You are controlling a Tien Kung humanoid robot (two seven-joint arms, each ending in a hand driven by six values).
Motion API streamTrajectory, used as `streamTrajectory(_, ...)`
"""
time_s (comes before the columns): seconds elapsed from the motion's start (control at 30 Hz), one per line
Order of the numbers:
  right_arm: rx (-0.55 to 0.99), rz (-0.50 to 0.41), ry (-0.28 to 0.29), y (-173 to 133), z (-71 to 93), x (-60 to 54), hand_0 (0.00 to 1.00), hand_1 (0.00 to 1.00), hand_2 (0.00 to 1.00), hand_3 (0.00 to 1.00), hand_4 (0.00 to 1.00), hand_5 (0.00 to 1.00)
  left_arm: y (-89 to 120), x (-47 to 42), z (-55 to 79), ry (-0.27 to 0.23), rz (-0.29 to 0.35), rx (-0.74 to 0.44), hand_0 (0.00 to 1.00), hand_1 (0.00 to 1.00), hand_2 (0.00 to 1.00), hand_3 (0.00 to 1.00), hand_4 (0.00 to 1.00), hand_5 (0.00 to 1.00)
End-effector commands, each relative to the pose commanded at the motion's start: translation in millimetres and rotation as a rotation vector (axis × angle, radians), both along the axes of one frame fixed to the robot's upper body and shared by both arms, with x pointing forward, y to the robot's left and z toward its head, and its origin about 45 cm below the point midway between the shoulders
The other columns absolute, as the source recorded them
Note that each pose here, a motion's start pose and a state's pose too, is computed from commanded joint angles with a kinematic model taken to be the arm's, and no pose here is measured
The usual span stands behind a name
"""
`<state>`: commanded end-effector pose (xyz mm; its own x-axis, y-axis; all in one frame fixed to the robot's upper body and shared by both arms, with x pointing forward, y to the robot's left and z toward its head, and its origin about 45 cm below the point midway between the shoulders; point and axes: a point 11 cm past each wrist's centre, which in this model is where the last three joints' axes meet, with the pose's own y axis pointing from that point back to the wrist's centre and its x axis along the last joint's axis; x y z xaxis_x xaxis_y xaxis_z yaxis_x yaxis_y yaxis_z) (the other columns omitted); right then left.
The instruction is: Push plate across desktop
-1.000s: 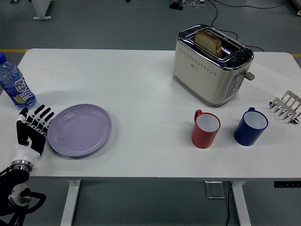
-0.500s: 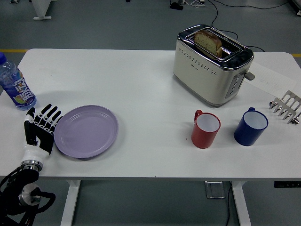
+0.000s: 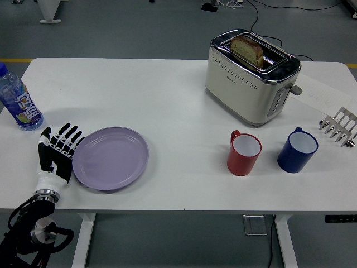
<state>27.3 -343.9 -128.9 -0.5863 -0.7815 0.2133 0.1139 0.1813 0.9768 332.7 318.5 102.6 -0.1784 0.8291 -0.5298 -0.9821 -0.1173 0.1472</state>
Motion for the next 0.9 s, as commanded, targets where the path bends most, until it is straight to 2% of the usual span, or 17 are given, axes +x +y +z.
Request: streamTrajectory(0.9,-0.005,0.010,-0.013,-3,1.1,7.1,0.600,0.540,0.630,0.622,0.362,0.568,-38,7.4,3.5,-0.009,-0.111,-0.006,0.737,0.747,0.703,0.667,0.548,0.998)
